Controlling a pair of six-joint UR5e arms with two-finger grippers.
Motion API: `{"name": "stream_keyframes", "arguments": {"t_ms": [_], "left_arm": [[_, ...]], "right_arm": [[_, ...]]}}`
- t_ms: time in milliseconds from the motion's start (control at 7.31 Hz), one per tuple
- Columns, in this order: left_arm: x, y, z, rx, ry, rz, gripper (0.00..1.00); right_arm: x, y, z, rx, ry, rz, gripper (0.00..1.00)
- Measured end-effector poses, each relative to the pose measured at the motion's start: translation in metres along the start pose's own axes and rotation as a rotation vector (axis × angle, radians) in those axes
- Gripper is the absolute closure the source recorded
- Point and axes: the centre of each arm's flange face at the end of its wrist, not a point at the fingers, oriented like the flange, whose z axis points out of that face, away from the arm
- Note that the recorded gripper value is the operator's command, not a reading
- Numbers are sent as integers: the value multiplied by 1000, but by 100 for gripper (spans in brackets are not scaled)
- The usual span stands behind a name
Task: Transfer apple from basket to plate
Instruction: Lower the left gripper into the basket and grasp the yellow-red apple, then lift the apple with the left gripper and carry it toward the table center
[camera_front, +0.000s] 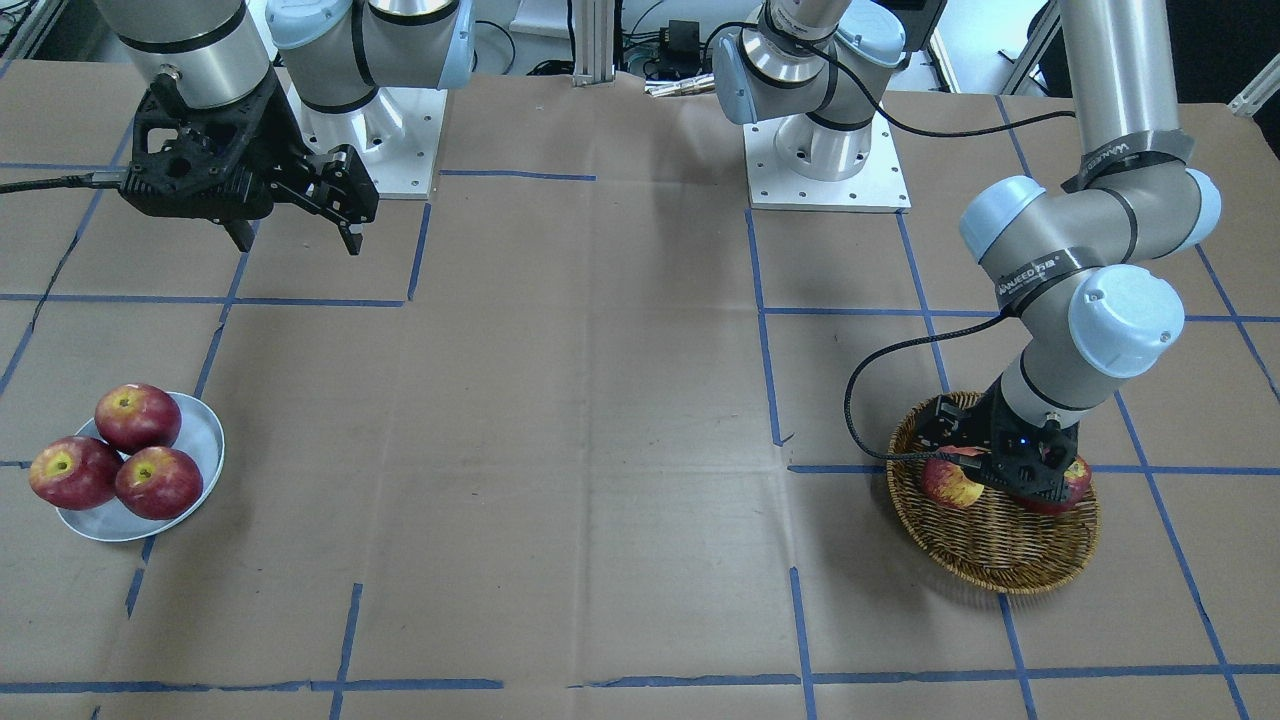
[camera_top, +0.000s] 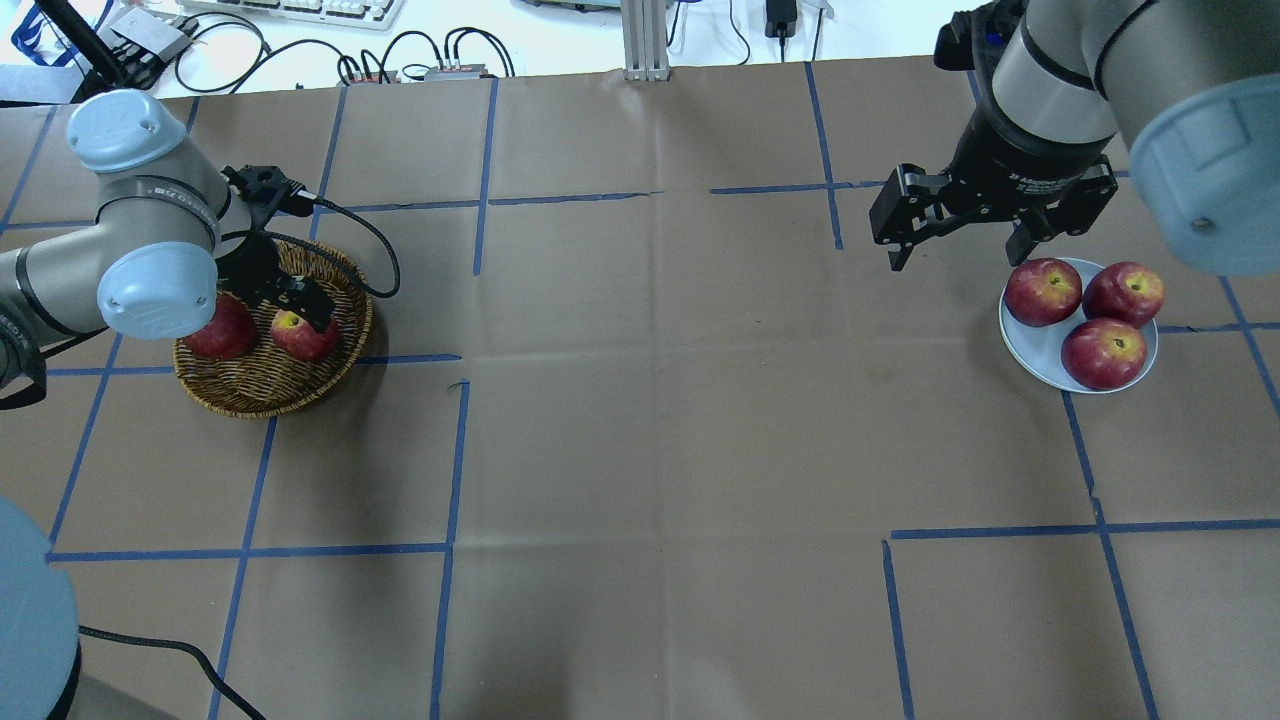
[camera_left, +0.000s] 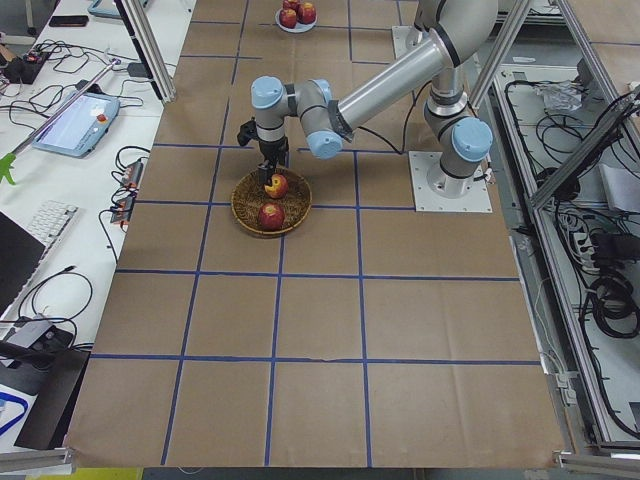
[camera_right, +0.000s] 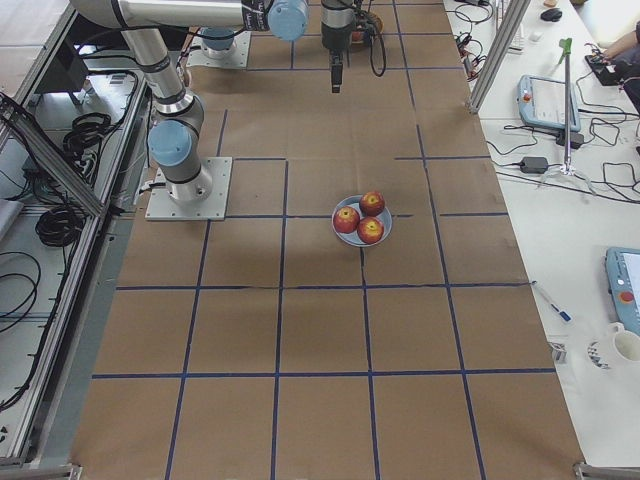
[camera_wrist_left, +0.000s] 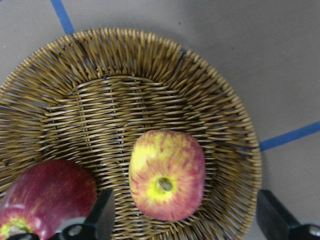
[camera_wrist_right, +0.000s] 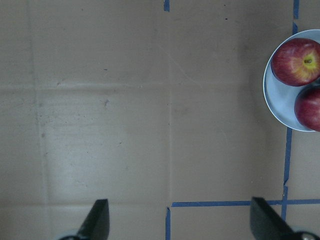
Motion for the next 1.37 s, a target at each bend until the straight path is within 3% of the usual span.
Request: {"name": "stream_keyframes", "arguments": {"t_ms": [137, 274, 410, 821, 1094, 1368], "left_arm": [[-1, -1, 13, -9, 5, -1, 6], [-1, -1, 22, -17, 12, -1, 27], [-1, -2, 26, -22, 16, -1, 37], [-1, -6, 19, -12, 4, -3, 40], [20, -13, -25, 26, -26, -42, 40], [86, -34, -80, 31, -22, -117, 40]], "right_arm": [[0, 0, 0, 0, 0, 0, 0], [0, 0, 0, 0, 0, 0, 0], [0, 0, 0, 0, 0, 0, 0], [0, 0, 0, -1, 0, 0, 0], [0, 0, 0, 0, 0, 0, 0], [0, 0, 0, 1, 0, 0, 0]]}}
